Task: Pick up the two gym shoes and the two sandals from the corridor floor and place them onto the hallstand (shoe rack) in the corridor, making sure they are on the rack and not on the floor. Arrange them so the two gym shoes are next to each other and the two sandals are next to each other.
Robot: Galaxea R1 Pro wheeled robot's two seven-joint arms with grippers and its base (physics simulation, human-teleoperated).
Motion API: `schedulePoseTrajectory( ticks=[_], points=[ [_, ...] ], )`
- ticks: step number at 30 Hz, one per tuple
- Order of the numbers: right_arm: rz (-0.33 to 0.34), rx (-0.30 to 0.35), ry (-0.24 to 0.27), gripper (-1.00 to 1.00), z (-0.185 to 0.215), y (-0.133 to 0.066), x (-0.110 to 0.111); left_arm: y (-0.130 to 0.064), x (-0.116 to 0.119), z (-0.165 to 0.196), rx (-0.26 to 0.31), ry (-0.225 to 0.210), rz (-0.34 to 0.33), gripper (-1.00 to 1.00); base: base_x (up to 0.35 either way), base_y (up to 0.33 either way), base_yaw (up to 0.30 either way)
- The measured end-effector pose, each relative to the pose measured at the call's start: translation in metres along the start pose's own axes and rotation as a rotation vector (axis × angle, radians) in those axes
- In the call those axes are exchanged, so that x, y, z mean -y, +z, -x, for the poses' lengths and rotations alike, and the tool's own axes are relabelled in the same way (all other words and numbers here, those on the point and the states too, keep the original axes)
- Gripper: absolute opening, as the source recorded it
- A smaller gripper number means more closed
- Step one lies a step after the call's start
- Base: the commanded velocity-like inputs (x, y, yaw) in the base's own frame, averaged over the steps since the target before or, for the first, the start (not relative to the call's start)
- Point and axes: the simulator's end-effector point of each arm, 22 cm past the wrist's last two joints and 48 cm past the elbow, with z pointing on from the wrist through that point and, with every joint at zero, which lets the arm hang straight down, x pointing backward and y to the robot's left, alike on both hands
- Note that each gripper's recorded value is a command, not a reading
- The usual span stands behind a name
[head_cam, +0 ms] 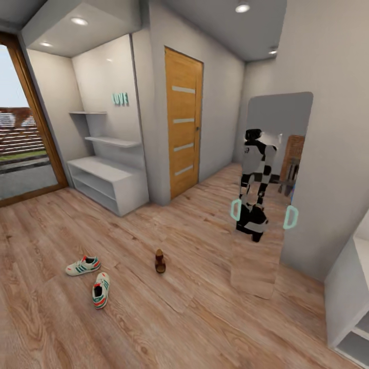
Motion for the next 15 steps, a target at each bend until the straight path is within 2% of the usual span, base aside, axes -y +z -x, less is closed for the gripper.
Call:
schedulePoseTrajectory(
  ticks=[8,15],
  points=[
    [0.0,0.0,0.0,1.0,0.0,0.0,-0.0001,0.0,0.0001,0.0,0.0,0.0,0.0,1.0,0.327,0.129,0.293],
    [0.001,0.0,0.0,1.0,0.0,0.0,-0.0001,0.0,0.0002,-0.0001,0.0,0.001,0.0,1.0,0.337,0.026,0.294]
  ],
)
